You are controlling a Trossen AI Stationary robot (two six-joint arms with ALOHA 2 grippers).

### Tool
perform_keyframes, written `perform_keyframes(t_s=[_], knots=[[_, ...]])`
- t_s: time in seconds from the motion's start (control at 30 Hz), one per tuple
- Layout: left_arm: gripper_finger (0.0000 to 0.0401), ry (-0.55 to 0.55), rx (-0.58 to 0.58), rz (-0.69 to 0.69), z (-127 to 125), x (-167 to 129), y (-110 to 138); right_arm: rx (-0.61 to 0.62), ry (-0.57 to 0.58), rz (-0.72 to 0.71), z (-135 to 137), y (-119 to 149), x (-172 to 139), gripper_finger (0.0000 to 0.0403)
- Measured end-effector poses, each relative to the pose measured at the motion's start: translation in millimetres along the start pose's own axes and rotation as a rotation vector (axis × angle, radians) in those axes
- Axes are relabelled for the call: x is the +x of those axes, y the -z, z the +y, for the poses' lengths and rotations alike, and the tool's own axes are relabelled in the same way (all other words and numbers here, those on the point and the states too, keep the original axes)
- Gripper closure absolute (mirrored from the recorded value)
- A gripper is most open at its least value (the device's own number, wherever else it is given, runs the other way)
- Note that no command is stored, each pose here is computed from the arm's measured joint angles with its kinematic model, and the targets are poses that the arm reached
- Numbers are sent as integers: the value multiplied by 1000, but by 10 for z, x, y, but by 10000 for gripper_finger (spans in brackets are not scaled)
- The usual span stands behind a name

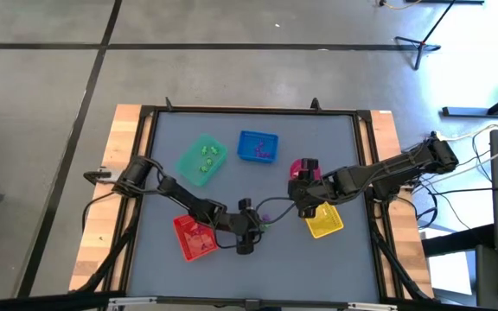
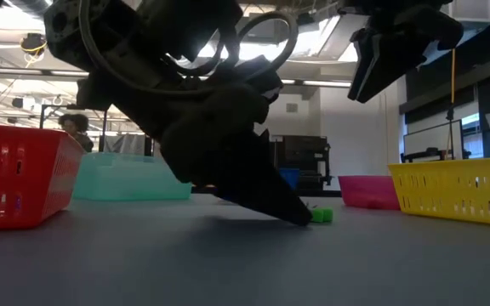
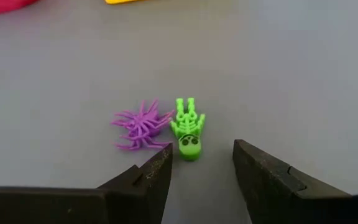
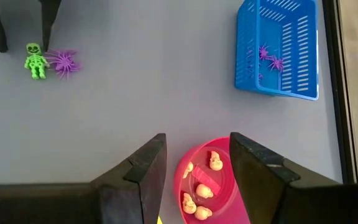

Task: Sort Halloween decoration
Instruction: Put the green skeleton toy into the green bin

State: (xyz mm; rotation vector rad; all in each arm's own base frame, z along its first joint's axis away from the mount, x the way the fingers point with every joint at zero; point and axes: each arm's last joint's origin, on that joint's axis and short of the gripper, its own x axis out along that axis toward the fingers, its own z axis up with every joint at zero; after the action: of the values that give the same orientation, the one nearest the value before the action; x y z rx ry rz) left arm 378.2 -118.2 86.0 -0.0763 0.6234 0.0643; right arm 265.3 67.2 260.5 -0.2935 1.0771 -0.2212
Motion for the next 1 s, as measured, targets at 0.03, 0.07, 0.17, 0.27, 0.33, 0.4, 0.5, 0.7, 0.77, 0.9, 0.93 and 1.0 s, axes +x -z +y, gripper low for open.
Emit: perform_keyframes(t_s=[0.03, 0.07, 0.17, 0.27, 0.33, 0.4, 0.5, 0.7, 0.77, 0.9, 0.93, 1.0], knots=[[241, -1, 0, -3, 0, 10, 8, 0, 0, 0, 0, 0, 0, 228], [242, -4, 0, -3, 0, 13, 12, 0, 0, -1, 1, -1, 0, 228], [242, -11, -1, -7, 2, 13, 9, 0, 0, -1, 1, -1, 0, 228], [242, -18, -3, -18, 3, 16, 3, 1, 0, -2, 0, -2, 0, 228], [242, -19, -4, -22, 3, 18, 1, 1, 0, -2, 0, -2, 0, 228], [242, -24, -4, -24, 6, 19, 0, 1, 0, -2, 0, -3, -1, 228], [243, -26, -5, -24, 7, 19, 0, 1, 0, -2, 0, -3, -1, 228], [269, -27, -5, -24, 7, 19, 0, 1, 0, -2, 0, -3, 0, 228], [282, -27, -5, -24, 7, 19, 0, 1, 0, -2, 0, -2, 0, 228], [307, -27, -5, -24, 7, 19, 0, 1, 0, -2, 0, -3, -1, 228], [312, -27, -5, -24, 7, 19, 0, 1, 0, -2, 0, -3, 0, 228], [322, -28, -5, -24, 7, 19, 1, 1, 0, -2, 1, -3, 0, 228]])
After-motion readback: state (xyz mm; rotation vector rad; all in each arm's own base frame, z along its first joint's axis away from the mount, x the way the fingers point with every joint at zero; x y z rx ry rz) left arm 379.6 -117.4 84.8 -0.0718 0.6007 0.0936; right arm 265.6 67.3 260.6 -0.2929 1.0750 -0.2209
